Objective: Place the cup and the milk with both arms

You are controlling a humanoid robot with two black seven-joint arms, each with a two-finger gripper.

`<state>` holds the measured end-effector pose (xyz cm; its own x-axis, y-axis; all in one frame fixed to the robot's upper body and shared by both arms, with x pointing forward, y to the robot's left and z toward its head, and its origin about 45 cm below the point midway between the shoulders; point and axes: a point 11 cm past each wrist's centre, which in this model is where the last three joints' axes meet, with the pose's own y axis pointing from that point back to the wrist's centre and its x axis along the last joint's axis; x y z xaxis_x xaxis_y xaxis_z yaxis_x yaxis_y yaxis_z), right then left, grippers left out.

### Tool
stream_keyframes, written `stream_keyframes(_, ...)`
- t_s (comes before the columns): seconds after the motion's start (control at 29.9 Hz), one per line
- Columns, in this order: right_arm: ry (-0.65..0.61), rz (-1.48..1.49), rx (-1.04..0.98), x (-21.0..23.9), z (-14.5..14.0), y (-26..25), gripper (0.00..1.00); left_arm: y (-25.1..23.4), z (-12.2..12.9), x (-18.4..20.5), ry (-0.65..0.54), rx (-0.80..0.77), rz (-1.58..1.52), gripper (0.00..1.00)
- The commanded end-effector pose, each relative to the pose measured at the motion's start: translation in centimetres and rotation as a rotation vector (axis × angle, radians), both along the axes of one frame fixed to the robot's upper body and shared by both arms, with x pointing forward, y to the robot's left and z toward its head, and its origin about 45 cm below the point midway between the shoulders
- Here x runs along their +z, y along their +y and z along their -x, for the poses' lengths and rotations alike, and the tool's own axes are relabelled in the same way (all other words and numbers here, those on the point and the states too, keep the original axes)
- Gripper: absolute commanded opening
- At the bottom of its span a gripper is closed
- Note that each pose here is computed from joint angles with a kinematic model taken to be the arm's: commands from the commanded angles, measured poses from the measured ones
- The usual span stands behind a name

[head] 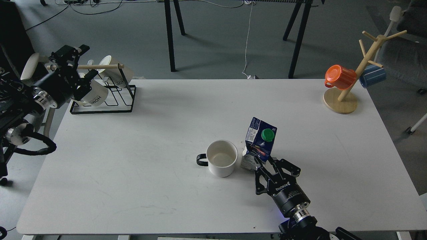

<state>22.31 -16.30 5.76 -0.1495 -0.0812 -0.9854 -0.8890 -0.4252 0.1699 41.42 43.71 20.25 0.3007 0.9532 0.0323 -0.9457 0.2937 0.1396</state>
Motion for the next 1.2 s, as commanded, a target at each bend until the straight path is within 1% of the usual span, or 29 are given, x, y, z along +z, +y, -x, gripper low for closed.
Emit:
stream_keyframes(0.0,0.0,-0.003,0.0,0.0,0.0,0.0,0.4,0.0,0.0,0.0,0.0,0.0,0.0,0.89)
stream_keyframes(0.1,0.0,-0.004,0.003,0.1,0.1,0.1,0.43,0.1,0.0,0.0,0.0,0.001,-0.001,0.89)
stream_keyframes(0.2,0.001,-0.004,0.003,0.1,0.1,0.1,0.48,0.1,0.0,0.0,0.0,0.001,-0.001,0.89)
stream_keyframes(0.27,0.007,-0.004,0.003,-0.1,0.3,0.0,0.53,0.1,0.0,0.1,-0.001,0.002,-0.002,0.89)
stream_keyframes(0.33,0.008,-0.005,0.003,-0.1,0.4,0.1,0.6,0.1,0.0,0.1,-0.001,0.002,-0.002,0.89)
stream_keyframes(0.37,0.009,-0.005,0.003,-0.1,0.4,0.1,0.69,0.1,0.0,0.0,0.0,0.001,-0.003,0.89)
stream_keyframes(0.4,0.011,-0.004,0.003,-0.2,0.6,0.0,0.85,0.1,0.0,0.1,-0.001,0.002,-0.002,0.89)
stream_keyframes(0.43,0.013,-0.005,0.001,-0.2,0.6,0.0,0.99,0.1,0.0,0.0,0.0,0.001,-0.001,0.89)
stream_keyframes(0.9,0.031,-0.02,0.007,0.1,2.6,-0.6,0.98,0.0,0.0,0.0,0.0,0.0,0.0,0.89)
stream_keyframes(1.04,0.031,-0.022,0.018,0.8,3.6,-1.4,0.98,0.0,0.1,-0.1,0.003,0.001,0.0,0.89)
stream_keyframes(1.17,0.044,0.002,0.026,1.2,5.2,-3.3,0.98,0.0,0.1,-0.2,0.004,0.0,-0.001,0.89)
